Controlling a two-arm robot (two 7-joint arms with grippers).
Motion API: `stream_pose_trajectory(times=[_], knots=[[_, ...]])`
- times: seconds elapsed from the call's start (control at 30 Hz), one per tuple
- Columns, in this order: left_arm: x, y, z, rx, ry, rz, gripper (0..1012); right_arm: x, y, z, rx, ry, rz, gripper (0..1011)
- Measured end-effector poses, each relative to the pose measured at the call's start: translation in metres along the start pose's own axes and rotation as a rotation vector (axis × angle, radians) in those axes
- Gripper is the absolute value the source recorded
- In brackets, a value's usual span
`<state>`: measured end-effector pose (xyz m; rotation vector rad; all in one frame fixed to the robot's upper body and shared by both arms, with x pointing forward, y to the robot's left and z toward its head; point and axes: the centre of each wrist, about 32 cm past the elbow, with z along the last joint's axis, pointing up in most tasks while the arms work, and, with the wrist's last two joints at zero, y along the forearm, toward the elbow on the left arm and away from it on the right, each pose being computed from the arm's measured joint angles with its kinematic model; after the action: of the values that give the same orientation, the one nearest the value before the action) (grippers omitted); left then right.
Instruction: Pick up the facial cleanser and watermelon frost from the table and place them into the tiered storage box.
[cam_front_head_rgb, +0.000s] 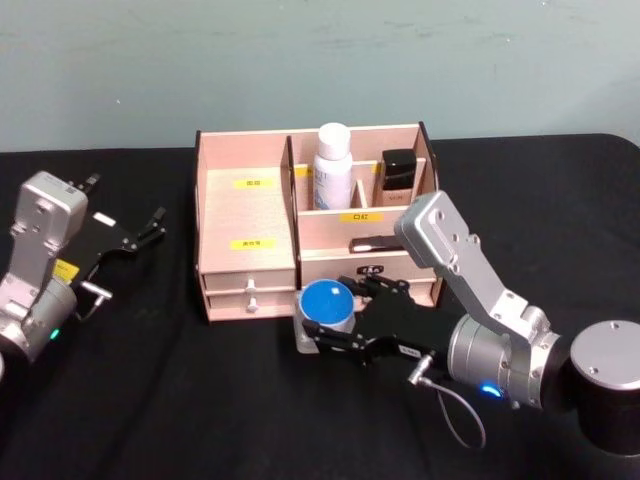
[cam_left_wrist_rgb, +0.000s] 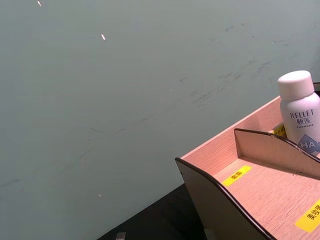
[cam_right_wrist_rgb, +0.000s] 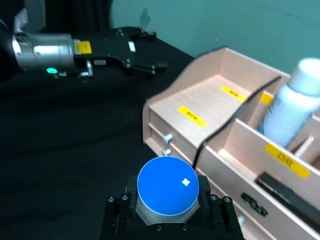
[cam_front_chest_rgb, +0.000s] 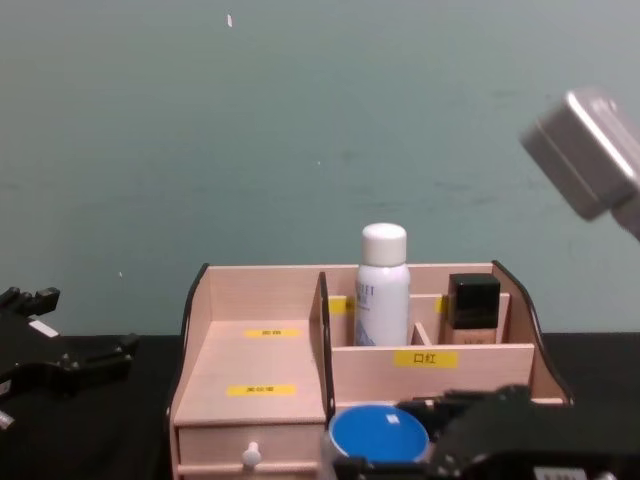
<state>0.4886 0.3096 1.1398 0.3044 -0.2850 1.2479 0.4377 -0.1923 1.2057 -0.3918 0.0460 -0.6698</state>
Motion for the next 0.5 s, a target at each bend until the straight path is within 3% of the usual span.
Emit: stream_pose_trajectory(times=[0.27, 0.5], knots=[[0.0000, 0.0000, 0.0000, 0.000, 0.000, 0.000, 1010, -0.001, 0.002, 0.015, 0.029, -0.031, 0.019, 726], [0.0000, 0.0000, 0.0000, 0.000, 0.000, 0.000, 1009, 0.006, 0.016, 0.030, 0.051, -0.048, 0.020, 726]])
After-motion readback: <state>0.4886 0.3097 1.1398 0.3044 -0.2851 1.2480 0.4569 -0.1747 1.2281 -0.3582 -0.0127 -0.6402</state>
